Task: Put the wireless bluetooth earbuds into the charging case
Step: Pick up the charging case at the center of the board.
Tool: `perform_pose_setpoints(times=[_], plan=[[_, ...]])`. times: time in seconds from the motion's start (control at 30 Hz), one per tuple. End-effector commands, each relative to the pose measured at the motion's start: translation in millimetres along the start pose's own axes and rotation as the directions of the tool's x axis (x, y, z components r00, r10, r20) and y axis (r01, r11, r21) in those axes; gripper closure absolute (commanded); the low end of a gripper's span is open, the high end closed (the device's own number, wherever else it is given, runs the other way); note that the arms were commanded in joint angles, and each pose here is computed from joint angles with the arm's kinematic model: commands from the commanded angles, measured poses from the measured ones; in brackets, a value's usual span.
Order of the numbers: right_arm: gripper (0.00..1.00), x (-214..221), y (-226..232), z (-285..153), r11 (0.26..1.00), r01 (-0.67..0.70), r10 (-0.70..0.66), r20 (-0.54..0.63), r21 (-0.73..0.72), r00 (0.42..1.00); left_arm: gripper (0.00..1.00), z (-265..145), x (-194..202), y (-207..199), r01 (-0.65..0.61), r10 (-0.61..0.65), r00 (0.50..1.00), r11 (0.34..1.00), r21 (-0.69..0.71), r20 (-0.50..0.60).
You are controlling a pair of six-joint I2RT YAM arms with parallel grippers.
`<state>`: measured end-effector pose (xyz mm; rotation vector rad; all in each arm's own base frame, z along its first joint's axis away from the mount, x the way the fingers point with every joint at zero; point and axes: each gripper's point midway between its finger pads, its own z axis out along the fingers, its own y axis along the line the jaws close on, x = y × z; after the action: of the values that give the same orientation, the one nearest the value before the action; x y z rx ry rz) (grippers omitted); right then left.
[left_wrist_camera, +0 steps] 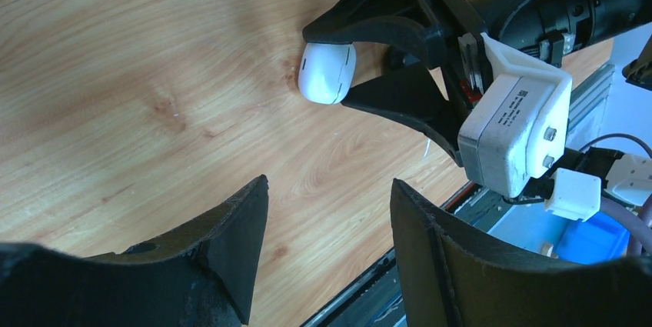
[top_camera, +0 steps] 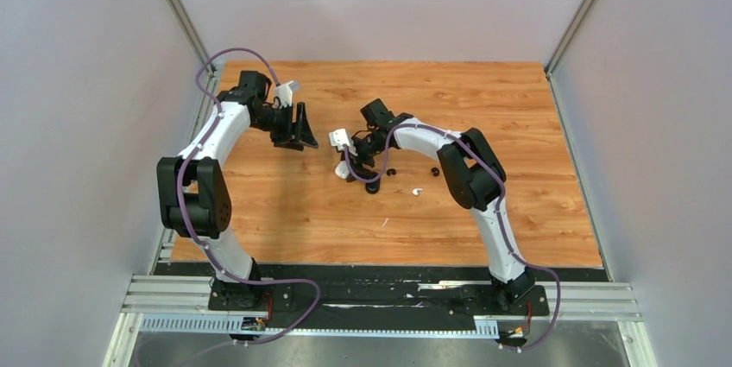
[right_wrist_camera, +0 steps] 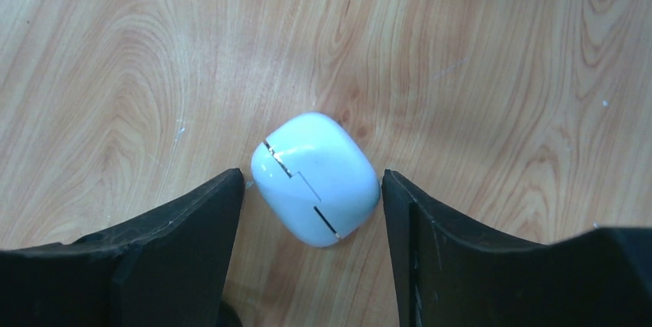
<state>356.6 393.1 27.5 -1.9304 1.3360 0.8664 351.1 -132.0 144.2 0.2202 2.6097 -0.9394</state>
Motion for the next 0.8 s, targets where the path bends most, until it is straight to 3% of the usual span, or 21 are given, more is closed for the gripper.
perform_pose_setpoints(times=[0.0, 0.27, 0.5, 0.57, 0.67, 0.77], plan=[[0.35, -5, 0, 10, 0.998, 0.001, 0.002, 0.046, -0.059, 0.999, 0.34, -17, -3, -15, -0.061, 0.06, 0.997, 0.998, 0.02, 0.042], [0.49, 3, 12, 6, 0.991, -0.06, 0.06, -0.003, -0.119, 0.998, 0.34, -20, -3, -14, -0.102, 0.102, 0.994, 0.995, 0.007, 0.047], [0.43, 12, 38, -5, 0.975, -0.152, 0.145, -0.054, -0.16, 0.988, 0.34, -19, -6, -14, -0.138, 0.138, 0.988, 0.99, 0.007, 0.065], [0.5, 14, 41, -5, 0.972, -0.169, 0.161, -0.062, -0.162, 0.985, 0.34, -19, -7, -14, -0.144, 0.143, 0.987, 0.989, 0.009, 0.073], [0.7, 13, 35, -7, 0.965, -0.224, 0.214, -0.082, -0.136, 0.973, 0.34, -18, -6, -15, -0.169, 0.167, 0.982, 0.985, 0.021, 0.088], [0.78, -4, 24, -22, 0.942, -0.318, 0.314, -0.047, -0.104, 0.948, 0.34, -24, -11, -22, -0.308, 0.3, 0.942, 0.951, 0.031, 0.152]])
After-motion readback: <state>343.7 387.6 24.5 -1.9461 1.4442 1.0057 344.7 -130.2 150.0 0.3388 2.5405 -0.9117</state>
